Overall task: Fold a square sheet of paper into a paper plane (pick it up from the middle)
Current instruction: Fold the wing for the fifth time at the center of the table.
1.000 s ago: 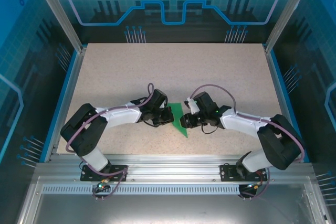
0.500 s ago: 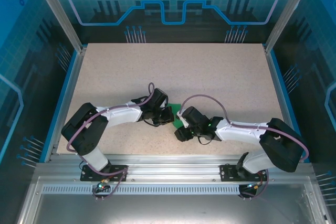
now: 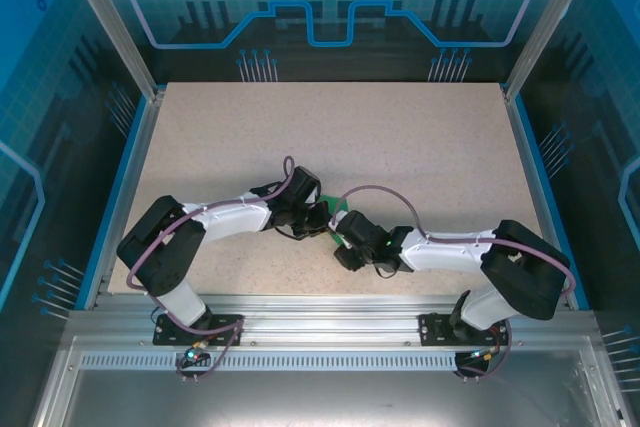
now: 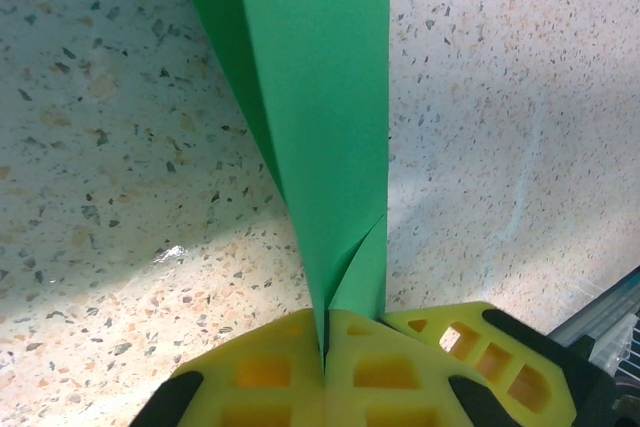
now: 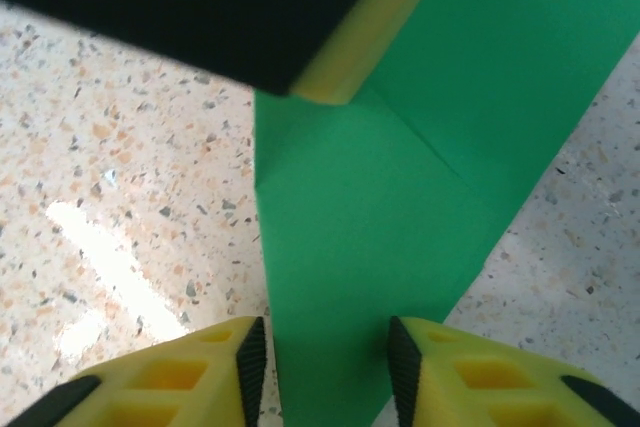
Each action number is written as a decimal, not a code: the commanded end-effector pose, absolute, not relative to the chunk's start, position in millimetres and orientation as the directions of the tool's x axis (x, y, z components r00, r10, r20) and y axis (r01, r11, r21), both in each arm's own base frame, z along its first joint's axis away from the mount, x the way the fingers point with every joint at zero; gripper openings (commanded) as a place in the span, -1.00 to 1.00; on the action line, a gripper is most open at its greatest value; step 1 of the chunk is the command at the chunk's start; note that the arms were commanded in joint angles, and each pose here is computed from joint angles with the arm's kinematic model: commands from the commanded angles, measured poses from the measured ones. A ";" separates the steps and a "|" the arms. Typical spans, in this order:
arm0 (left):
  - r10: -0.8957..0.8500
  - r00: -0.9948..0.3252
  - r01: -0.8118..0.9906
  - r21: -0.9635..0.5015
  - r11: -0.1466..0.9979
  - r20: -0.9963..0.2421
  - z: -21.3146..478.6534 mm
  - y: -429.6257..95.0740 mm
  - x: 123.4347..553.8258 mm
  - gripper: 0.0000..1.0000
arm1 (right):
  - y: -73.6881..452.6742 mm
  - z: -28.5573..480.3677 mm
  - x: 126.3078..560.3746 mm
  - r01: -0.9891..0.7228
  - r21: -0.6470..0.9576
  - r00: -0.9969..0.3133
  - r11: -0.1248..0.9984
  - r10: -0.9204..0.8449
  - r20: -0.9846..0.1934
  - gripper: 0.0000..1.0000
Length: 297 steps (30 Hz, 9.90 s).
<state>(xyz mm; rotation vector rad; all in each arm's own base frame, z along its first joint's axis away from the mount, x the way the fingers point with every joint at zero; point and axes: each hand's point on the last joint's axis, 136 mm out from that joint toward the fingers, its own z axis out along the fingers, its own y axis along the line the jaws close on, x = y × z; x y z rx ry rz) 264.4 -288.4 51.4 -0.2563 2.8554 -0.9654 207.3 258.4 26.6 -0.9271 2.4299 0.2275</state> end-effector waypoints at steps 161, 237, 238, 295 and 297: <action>-0.136 -0.965 0.095 -0.781 0.617 -0.225 62.7 -328.3 285.9 0.06 | 242.1 17.9 212.8 -0.266 0.628 -0.945 0.731 -0.068 -0.321 -0.73; -0.046 -0.974 0.150 -0.789 0.596 -0.220 61.2 -351.7 287.8 0.26 | 236.1 18.6 199.3 -0.328 0.528 -0.933 0.784 -0.183 -0.310 -0.39; -0.046 -0.974 0.150 -0.789 0.596 -0.220 61.2 -352.2 287.9 0.26 | 236.1 18.4 199.4 -0.329 0.526 -0.933 0.784 -0.184 -0.310 -0.39; -0.081 -0.974 0.126 -0.803 0.582 -0.212 68.4 -352.5 291.4 0.10 | 234.4 17.2 205.0 -0.307 0.541 -0.930 0.783 -0.126 -0.345 -0.45; -0.084 -0.974 0.122 -0.803 0.584 -0.209 67.8 -352.0 291.5 0.08 | 233.2 14.5 205.4 -0.300 0.536 -0.932 0.789 -0.123 -0.340 -0.50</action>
